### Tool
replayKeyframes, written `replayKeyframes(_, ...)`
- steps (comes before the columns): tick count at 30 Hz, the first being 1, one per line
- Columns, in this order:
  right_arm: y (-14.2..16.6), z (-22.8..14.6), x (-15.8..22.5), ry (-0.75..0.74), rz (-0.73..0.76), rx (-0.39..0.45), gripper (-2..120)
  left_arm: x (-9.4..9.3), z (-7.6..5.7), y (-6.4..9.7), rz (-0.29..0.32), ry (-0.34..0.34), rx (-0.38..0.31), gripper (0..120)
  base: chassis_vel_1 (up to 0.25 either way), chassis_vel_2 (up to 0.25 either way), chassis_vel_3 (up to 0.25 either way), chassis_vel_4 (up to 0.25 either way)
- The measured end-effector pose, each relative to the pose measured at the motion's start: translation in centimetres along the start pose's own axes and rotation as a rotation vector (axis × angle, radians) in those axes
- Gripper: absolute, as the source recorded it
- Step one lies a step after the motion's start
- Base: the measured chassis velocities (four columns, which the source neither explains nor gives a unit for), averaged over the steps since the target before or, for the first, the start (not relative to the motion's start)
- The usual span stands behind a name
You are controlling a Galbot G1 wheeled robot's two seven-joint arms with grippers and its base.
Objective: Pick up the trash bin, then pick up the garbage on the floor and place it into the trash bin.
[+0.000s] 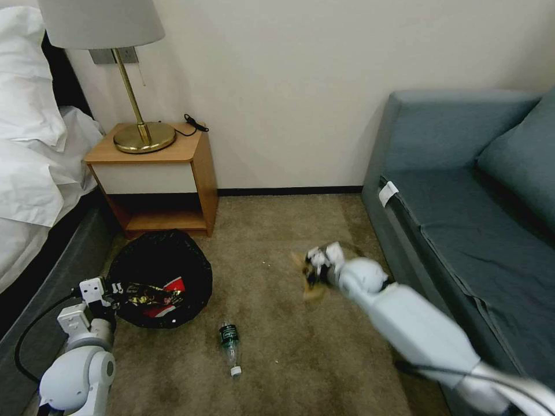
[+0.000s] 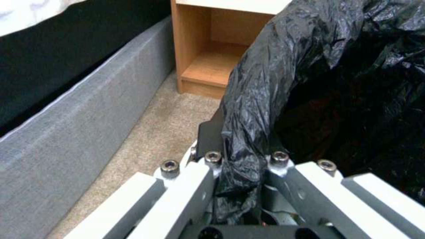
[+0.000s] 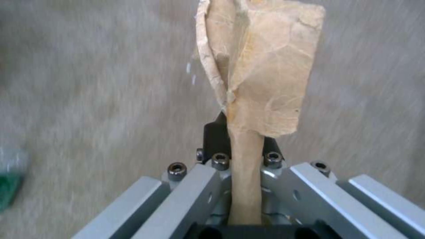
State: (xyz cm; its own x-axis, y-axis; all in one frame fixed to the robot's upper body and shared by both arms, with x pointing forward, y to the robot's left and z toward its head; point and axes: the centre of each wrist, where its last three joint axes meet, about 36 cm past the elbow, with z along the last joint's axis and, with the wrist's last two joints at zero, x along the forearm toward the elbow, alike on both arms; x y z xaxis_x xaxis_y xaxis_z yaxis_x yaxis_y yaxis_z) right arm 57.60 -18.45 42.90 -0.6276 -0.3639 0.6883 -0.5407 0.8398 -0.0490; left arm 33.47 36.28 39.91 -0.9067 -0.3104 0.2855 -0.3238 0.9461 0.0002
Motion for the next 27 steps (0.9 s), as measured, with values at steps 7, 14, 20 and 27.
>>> replayKeyframes(7,3.1,-8.8,0.4,-0.111,-0.059,0.090,0,-0.2,0.1,-0.2,0.007,0.002,0.002,4,0.000,0.000,0.000,0.000)
replayKeyframes(14,12.6,-16.5,0.0,-0.175,-0.216,0.210,0,-0.4,-0.1,0.4,0.005,0.002,0.000,4,0.000,0.000,0.000,0.000)
replayKeyframes(20,19.6,-18.9,0.2,-0.176,-0.338,0.273,0,-0.9,-0.1,1.3,-0.004,0.001,0.001,4,0.000,0.000,0.000,0.000)
replayKeyframes(27,24.3,-19.5,0.7,-0.181,-0.413,0.299,0,-1.5,-0.2,1.1,0.003,-0.002,0.006,4,0.000,0.000,0.000,0.000)
